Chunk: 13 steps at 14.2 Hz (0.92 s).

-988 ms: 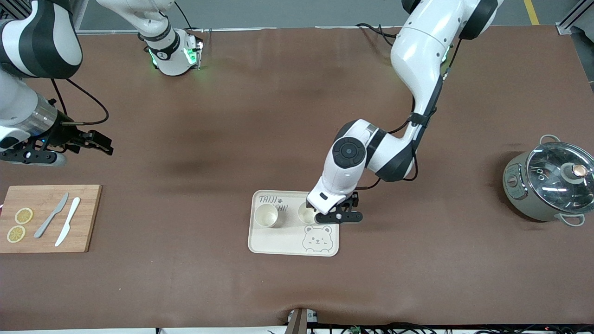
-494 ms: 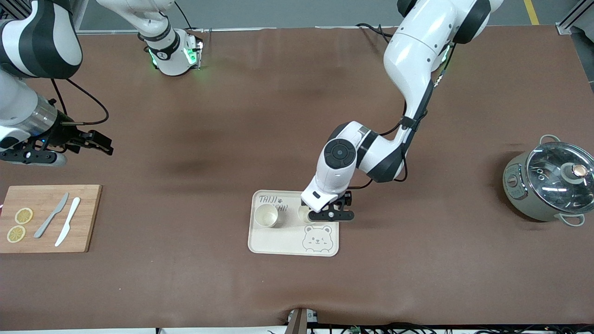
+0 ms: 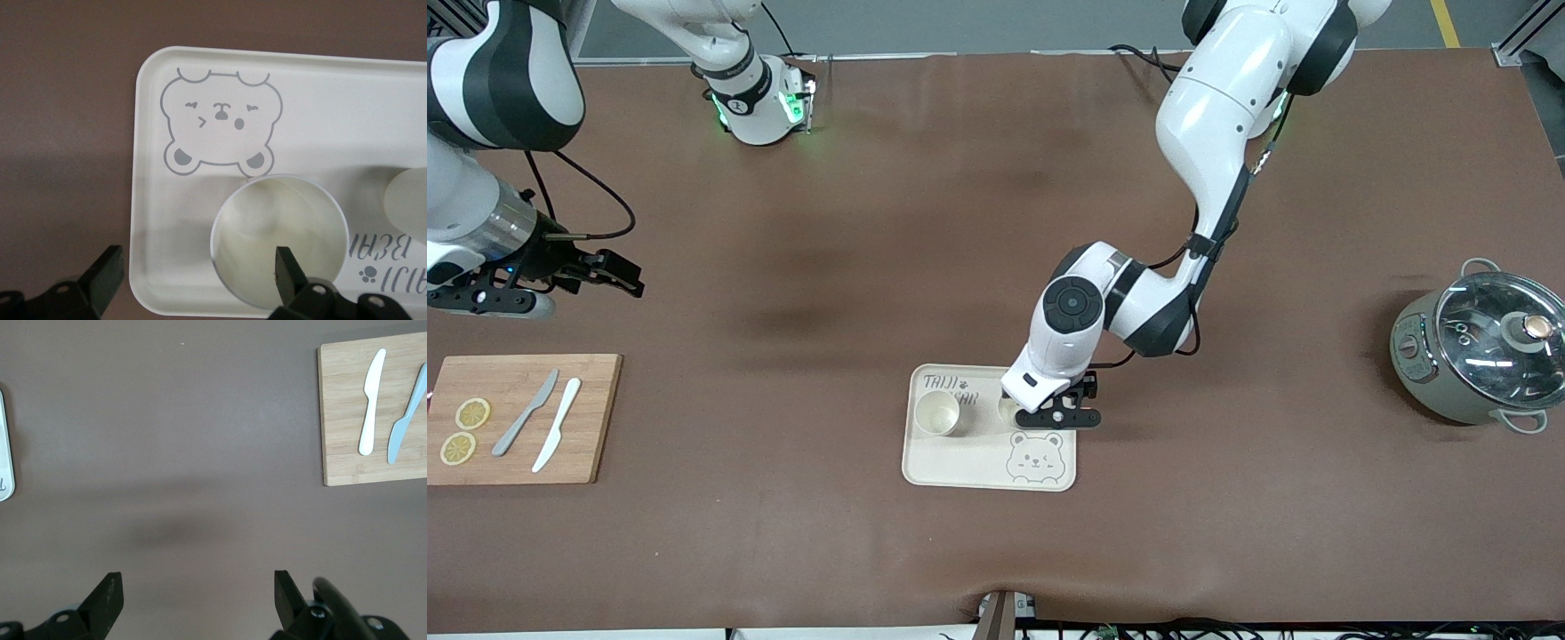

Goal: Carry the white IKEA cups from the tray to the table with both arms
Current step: 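Lower the left gripper around the cup and close on it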

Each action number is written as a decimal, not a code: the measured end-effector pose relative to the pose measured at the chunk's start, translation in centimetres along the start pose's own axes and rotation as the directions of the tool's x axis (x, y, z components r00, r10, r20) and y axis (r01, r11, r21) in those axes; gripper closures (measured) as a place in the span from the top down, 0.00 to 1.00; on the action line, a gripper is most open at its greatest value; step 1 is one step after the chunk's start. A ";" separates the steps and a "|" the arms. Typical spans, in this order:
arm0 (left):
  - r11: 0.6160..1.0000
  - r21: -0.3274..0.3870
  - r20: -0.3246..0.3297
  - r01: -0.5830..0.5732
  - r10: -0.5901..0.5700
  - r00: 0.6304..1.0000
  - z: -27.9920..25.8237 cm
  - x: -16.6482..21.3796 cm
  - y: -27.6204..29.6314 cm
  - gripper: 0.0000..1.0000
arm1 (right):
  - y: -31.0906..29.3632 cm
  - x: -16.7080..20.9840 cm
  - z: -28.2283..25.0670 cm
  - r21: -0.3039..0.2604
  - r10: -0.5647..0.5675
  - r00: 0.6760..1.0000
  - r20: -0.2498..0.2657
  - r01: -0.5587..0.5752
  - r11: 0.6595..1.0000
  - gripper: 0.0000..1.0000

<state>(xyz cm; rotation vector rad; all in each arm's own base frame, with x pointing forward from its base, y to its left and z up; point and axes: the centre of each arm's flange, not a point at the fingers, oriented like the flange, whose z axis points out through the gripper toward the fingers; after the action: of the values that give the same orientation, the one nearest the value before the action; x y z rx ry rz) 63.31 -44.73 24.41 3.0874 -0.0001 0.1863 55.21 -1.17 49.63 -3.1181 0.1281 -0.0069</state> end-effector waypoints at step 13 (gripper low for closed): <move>1.000 0.017 0.017 0.005 -0.005 1.000 2.3 0.3 -0.3 1.00 | 0.0 0.0 0.0 0.000 0.000 1.000 0.000 0.000 1.000 1.00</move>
<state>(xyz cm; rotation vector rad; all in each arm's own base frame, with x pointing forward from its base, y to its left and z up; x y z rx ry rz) 63.91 -44.58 22.14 3.1057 0.0091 0.1608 55.21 -1.16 49.62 -3.1181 0.1281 -0.0063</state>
